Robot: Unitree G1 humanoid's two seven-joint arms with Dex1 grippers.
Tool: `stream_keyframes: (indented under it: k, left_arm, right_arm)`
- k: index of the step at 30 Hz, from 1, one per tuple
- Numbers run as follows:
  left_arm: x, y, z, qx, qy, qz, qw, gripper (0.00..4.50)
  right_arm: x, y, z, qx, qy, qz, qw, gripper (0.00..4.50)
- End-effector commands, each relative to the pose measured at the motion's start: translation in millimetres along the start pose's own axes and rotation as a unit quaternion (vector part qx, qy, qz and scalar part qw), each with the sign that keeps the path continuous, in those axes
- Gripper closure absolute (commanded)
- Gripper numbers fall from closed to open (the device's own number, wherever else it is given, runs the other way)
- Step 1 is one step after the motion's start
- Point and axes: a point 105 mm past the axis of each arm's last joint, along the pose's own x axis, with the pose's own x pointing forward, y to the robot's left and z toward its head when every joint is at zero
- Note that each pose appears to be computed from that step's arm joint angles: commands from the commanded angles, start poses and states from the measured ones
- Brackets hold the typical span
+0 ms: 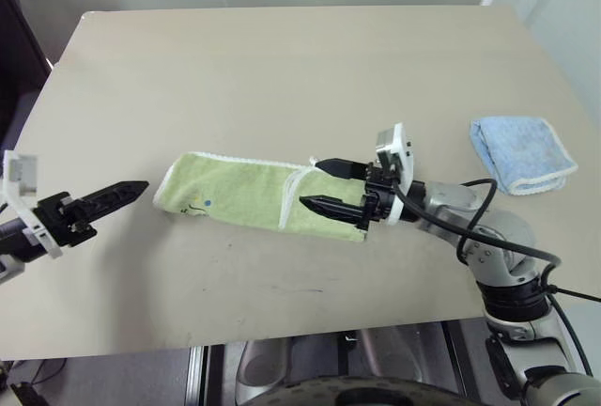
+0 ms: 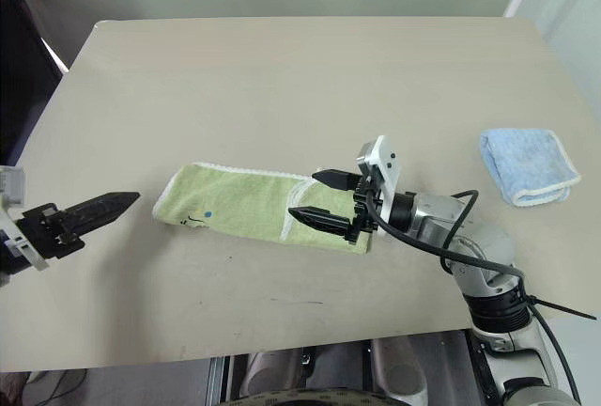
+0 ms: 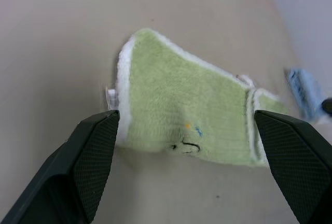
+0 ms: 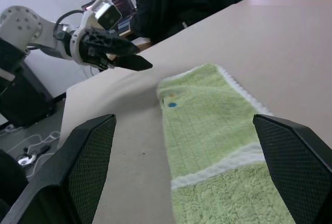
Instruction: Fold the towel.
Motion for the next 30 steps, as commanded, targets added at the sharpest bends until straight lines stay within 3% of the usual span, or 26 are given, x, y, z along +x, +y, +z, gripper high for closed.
stream_keyframes:
  k: [1,7,16,30]
  left_arm:
    - [-7.5,-6.5,-5.2,-0.021,-0.018,0.000,1.000,0.00]
    - [-6.3,6.3,-27.8,-0.076,-0.032,0.032,0.996,0.00]
    - [14.6,34.2,-28.4,-0.133,-0.061,0.068,0.987,0.00]
    - [51.0,34.0,-25.9,-0.159,-0.054,0.044,0.985,0.00]
  right_arm:
    - [4.7,5.3,9.1,-0.015,-0.020,0.017,1.000,0.03]
    - [6.7,5.6,6.0,-0.010,-0.018,0.020,1.000,0.03]
    - [3.7,8.0,7.7,-0.021,-0.013,0.020,0.999,0.03]
    - [-16.2,9.5,3.8,-0.113,0.064,0.011,0.991,0.03]
